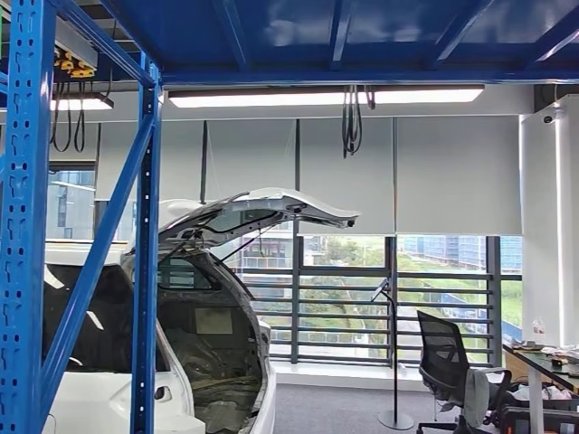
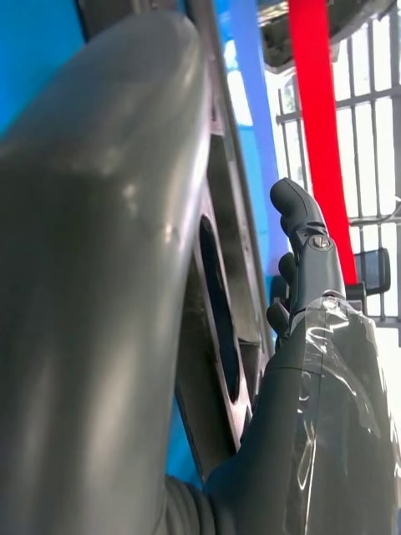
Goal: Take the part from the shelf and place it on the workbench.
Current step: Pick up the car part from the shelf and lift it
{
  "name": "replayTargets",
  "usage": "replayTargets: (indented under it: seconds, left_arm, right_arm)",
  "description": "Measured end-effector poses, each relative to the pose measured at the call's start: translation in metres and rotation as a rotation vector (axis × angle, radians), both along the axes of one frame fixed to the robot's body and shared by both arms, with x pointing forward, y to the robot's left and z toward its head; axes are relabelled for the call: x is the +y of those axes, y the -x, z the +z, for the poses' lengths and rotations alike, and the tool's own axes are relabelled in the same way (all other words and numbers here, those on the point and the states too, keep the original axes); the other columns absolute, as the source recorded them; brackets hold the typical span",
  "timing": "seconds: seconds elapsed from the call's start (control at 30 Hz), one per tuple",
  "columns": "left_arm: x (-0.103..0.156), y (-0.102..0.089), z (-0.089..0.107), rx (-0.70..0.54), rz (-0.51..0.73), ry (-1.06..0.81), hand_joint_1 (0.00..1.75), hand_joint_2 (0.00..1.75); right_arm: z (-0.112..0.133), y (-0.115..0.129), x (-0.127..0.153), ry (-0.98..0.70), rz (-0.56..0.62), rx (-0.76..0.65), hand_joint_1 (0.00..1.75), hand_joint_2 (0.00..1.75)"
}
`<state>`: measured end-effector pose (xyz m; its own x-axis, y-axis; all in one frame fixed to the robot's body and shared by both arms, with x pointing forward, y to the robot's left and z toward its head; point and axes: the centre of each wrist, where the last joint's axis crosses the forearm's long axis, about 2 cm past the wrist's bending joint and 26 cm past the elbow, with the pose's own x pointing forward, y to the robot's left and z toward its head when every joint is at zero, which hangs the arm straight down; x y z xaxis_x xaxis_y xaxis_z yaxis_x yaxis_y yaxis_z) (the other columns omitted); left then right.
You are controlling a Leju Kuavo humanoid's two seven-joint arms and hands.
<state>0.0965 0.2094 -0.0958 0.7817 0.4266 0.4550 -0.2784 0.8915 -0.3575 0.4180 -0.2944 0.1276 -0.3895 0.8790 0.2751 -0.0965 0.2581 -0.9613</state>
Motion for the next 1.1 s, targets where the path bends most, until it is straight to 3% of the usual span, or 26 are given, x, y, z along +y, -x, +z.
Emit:
replayTargets:
  seconds: [0.07,0.2,1.1]
  left_arm:
    - [-0.0001,0.0,0.0,0.0,0.0,0.0,0.0,0.0]
    - [-0.0001,0.0,0.0,0.0,0.0,0.0,0.0,0.0]
    - [-0.0002,0.0001,0.0,0.0,0.0,0.001,0.0,0.0]
  right_arm:
    - [0.0002,-0.0001,0.0006,-0.008,-0.006,-0.007,0.0,0.0]
    - [0.0006,-0.0003,0.0014,-0.014,-0.015,-0.012,0.0,1.75]
    - [0.0002,-0.0007,-0.0007,-0.041,-0.029,0.017,0.0,1.75]
